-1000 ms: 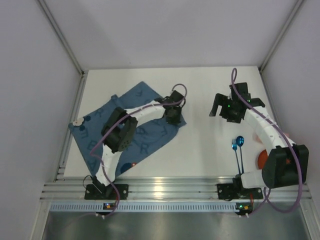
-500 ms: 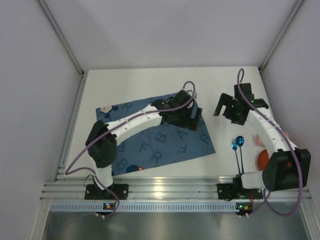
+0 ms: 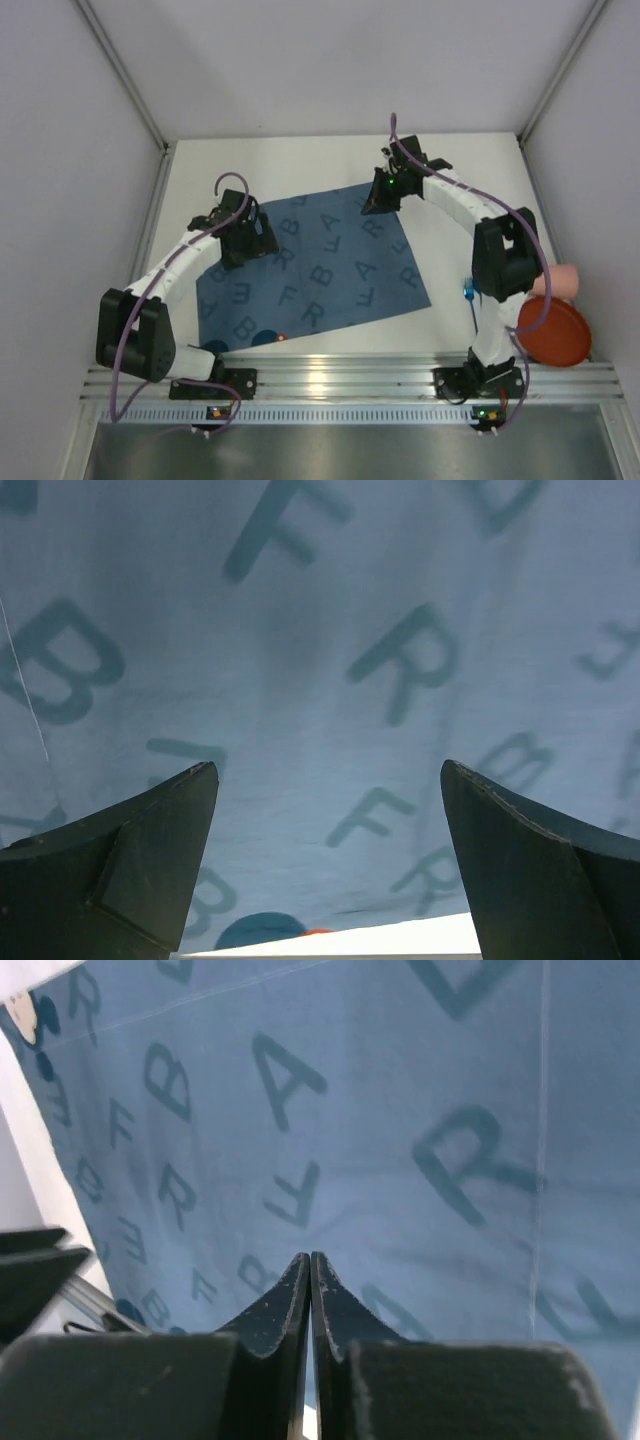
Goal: Set the dinner table for one person
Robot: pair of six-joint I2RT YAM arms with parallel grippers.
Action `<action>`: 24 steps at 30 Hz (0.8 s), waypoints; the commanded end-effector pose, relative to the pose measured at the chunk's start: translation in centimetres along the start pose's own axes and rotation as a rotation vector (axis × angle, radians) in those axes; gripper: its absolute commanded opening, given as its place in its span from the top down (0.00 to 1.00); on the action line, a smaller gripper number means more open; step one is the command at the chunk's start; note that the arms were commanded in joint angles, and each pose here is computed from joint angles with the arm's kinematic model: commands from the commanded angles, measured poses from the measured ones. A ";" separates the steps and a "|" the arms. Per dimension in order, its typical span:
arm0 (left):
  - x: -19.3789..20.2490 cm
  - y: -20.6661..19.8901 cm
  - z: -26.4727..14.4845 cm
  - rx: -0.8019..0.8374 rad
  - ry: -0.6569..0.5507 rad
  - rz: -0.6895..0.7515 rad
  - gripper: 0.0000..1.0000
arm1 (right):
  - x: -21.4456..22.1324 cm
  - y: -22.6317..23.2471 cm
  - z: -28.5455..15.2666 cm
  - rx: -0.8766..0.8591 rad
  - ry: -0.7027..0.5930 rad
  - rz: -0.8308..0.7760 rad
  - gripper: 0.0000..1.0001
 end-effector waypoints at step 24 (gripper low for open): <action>-3.0 -0.8 13.0 0.052 0.226 0.011 0.06 | -0.4 -13.1 6.6 0.188 0.092 0.222 1.00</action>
Point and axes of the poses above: each gripper's point midway between its finger pads, its own z axis out along the fingers, its own y axis along the line the jaws close on, x = y × z, the point moved 1 cm from there along -z, back along the fingers, and after that the axes turned 4 degrees about z, right-handed, at the moved point
